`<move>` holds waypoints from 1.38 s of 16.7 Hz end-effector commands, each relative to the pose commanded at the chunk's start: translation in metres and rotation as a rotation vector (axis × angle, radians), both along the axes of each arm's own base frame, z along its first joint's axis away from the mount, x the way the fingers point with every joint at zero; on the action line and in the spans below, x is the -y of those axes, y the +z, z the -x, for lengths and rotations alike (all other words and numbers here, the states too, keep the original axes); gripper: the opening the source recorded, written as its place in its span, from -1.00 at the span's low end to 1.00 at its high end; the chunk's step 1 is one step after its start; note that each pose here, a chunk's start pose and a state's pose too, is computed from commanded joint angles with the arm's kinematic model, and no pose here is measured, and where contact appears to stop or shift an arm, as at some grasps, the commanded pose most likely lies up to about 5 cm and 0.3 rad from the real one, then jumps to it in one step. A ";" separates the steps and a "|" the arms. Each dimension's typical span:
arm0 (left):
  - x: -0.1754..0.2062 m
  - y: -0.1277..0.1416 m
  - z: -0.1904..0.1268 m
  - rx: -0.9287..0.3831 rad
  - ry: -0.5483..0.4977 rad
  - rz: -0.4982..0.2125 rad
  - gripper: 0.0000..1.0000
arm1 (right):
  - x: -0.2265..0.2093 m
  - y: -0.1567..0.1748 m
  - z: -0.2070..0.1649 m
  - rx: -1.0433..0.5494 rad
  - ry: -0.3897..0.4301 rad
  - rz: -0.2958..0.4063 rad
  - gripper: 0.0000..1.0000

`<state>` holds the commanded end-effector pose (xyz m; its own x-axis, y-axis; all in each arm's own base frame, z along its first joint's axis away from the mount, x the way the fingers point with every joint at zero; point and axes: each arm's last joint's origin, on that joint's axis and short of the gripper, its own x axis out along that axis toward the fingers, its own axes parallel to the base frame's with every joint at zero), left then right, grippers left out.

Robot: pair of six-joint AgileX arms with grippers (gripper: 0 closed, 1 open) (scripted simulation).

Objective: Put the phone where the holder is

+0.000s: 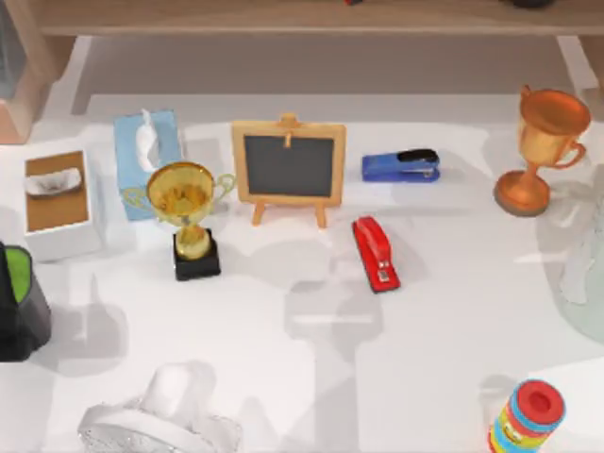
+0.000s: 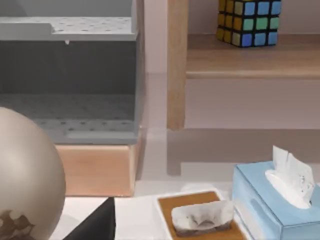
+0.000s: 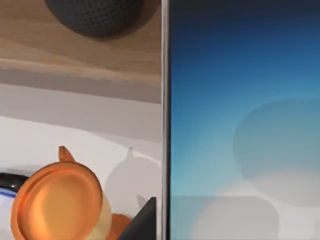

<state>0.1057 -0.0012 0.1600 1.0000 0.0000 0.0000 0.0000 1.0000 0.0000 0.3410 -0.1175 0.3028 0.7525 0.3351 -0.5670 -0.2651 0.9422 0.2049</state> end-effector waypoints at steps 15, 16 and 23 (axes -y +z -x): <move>0.000 0.000 0.000 0.000 0.000 0.000 1.00 | 0.159 -0.081 0.132 0.178 -0.077 0.148 -1.00; 0.000 0.000 0.000 0.000 0.000 0.000 1.00 | 0.159 -0.081 0.132 0.178 -0.077 0.148 -1.00; 0.000 0.000 0.000 0.000 0.000 0.000 1.00 | 0.157 -0.078 0.127 0.182 -0.074 0.170 -1.00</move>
<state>0.1057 -0.0012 0.1600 1.0000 0.0000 0.0000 0.0000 1.0000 0.0000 0.2142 -0.2747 0.2250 0.8662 0.1862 -0.4638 -0.2118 0.9773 -0.0031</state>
